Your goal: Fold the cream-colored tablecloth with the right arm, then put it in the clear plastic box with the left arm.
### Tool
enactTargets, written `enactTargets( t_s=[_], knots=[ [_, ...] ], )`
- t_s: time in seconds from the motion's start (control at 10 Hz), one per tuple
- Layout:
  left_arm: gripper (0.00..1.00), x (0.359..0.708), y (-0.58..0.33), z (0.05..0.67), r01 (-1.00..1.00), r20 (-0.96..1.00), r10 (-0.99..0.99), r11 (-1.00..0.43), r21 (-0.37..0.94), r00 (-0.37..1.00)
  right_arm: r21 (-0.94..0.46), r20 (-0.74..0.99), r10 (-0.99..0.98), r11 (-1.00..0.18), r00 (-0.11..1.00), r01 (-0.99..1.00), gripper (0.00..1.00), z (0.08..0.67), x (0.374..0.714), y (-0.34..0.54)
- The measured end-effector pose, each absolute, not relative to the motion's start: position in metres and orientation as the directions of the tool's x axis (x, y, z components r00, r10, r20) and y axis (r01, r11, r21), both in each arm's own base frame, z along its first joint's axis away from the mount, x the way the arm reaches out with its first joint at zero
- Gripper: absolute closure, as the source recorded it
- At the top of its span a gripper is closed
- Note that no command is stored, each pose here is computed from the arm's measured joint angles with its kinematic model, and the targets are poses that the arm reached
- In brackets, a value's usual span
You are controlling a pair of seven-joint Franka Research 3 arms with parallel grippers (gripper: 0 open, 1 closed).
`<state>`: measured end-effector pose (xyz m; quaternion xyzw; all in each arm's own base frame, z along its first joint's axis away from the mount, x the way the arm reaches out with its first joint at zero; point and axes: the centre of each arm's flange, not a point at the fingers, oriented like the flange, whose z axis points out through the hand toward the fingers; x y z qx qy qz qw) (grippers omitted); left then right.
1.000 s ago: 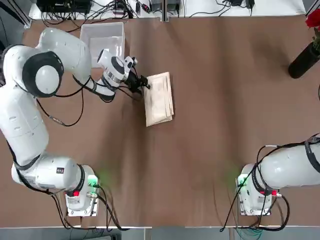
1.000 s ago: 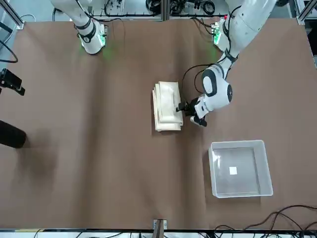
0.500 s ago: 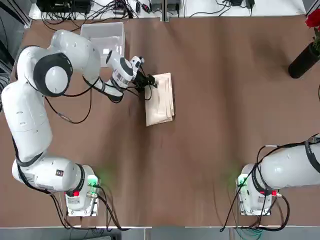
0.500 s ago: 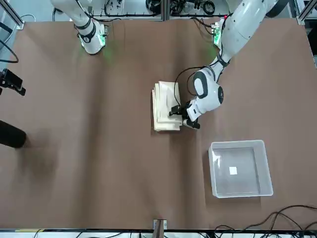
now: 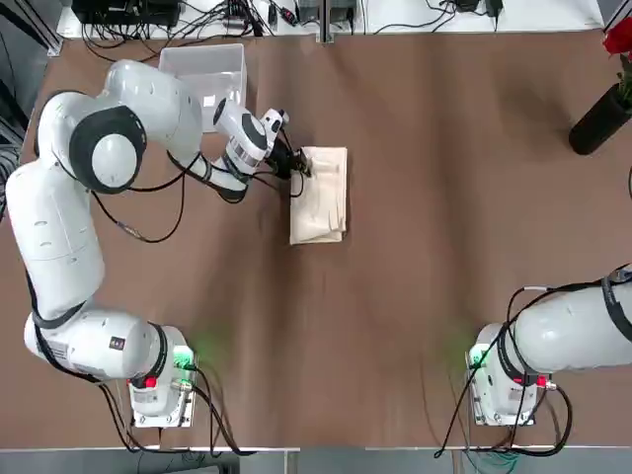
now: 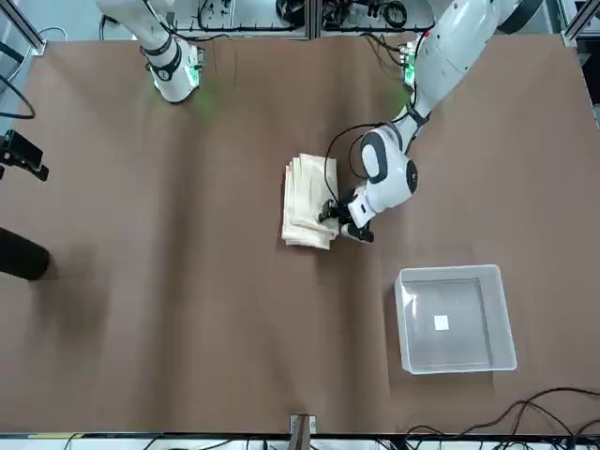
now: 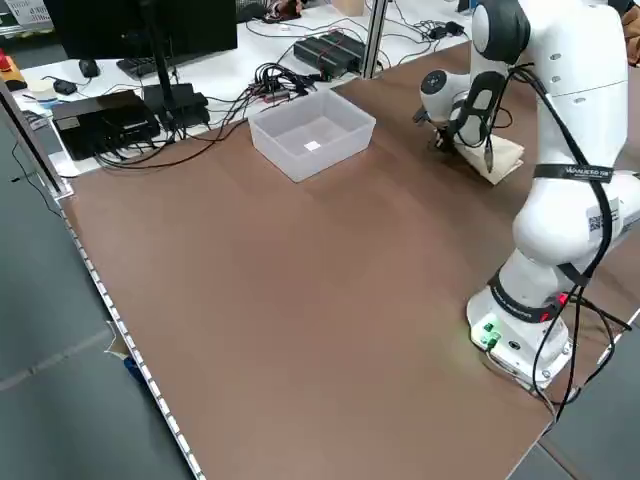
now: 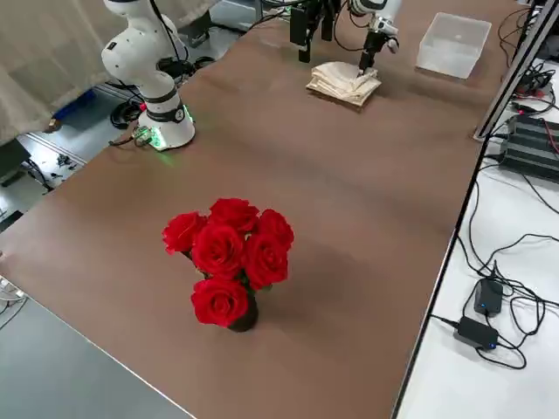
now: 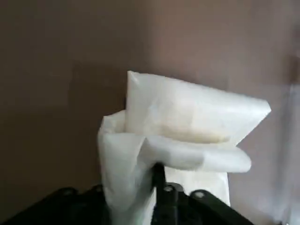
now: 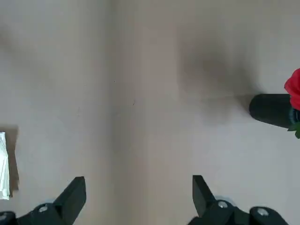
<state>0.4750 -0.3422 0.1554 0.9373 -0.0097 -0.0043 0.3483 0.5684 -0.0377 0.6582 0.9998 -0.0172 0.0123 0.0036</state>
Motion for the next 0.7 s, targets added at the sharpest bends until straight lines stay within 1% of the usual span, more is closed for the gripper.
enactTargets(
  t_s=[0.1,0.2,0.5,0.7],
  knots=[
    [0.80,0.477,-0.342,0.158,-0.018,0.004,-0.020,-0.755,0.655,1.000,0.007,0.024,-0.034,-0.999,0.999,-0.034,0.00,0.658,0.568,-0.037],
    [0.84,0.479,-0.342,0.161,-0.020,0.010,-0.017,-0.754,0.656,1.000,0.007,0.024,-0.033,-0.999,0.999,-0.033,0.00,0.658,0.568,-0.037],
    [0.87,0.487,-0.340,0.176,-0.029,0.020,-0.021,-0.738,0.674,1.000,0.007,0.024,-0.033,-0.999,0.999,-0.033,0.00,0.658,0.568,-0.037],
    [0.87,0.498,-0.334,0.198,-0.039,0.020,-0.034,-0.706,0.707,0.999,0.007,0.024,-0.033,-0.999,0.999,-0.033,0.00,0.658,0.568,-0.037]
  ],
)
